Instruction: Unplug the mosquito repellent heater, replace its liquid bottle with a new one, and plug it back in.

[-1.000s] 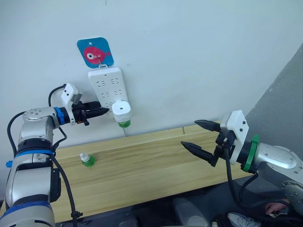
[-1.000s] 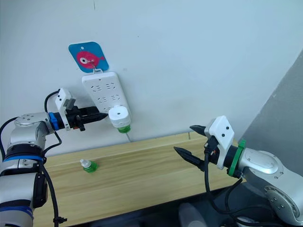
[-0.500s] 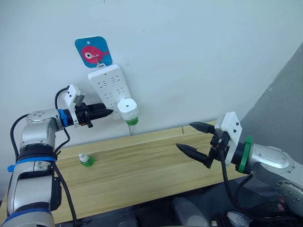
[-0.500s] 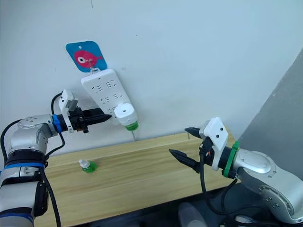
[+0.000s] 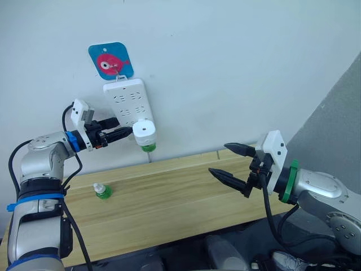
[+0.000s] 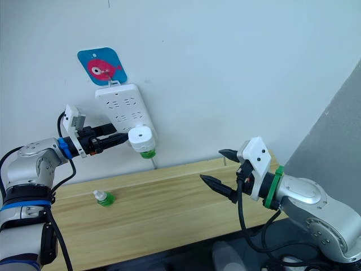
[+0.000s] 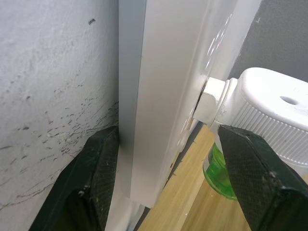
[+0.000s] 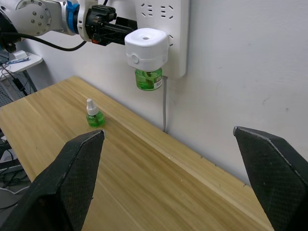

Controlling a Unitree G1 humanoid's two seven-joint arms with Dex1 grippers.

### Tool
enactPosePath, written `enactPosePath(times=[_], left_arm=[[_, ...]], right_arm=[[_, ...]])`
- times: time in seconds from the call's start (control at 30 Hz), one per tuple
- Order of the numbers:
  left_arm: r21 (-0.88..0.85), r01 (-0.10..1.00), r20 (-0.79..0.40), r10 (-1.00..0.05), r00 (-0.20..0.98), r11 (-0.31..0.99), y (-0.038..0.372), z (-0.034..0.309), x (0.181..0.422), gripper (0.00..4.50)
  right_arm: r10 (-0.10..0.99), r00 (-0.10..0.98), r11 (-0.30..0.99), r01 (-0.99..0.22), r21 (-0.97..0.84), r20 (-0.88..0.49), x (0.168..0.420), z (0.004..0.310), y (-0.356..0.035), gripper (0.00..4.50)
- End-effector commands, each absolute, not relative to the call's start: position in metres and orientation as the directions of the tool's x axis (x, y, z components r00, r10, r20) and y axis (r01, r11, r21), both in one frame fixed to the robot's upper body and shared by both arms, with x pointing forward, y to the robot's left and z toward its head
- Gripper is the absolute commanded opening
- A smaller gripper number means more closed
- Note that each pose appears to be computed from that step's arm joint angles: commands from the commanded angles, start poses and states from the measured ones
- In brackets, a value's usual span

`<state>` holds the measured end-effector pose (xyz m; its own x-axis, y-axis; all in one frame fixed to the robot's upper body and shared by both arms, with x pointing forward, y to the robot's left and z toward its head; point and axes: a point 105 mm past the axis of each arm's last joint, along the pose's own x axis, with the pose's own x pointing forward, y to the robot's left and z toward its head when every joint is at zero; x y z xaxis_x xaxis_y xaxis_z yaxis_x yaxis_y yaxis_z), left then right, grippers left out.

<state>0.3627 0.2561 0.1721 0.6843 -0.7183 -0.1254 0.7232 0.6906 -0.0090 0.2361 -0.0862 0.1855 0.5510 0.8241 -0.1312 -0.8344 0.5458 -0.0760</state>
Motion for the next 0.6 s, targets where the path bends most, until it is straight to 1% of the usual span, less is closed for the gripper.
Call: enactPosePath(times=[0.03,0.17,0.3,0.4,0.53,0.6], left_arm=[[0.037,0.735,-0.130,-0.726,0.675,0.677,0.2544,0.1811,0.3614,3.19],[0.045,0.744,-0.152,-0.731,0.665,0.667,0.2528,0.1780,0.3618,3.19],[0.028,0.762,-0.135,-0.753,0.644,0.646,0.2472,0.1794,0.3615,3.19],[0.014,0.765,-0.123,-0.758,0.640,0.644,0.2473,0.1814,0.3608,2.57],[0.016,0.768,-0.125,-0.760,0.637,0.641,0.2483,0.1822,0.3584,1.41],[0.016,0.769,-0.124,-0.762,0.635,0.639,0.2483,0.1827,0.3569,1.34]], right_arm=[[0.832,0.546,0.536,-0.837,-0.113,-0.098,0.2350,0.1945,-0.0843,4.50],[0.833,0.544,0.534,-0.838,-0.111,-0.101,0.2349,0.1939,-0.0843,4.50],[0.835,0.540,0.530,-0.841,-0.110,-0.102,0.2343,0.1935,-0.0839,4.50],[0.836,0.539,0.529,-0.842,-0.109,-0.101,0.2340,0.1934,-0.0836,4.50],[0.840,0.533,0.524,-0.845,-0.104,-0.099,0.2330,0.1929,-0.0822,4.50],[0.842,0.530,0.522,-0.847,-0.100,-0.096,0.2334,0.1928,-0.0808,4.50]])
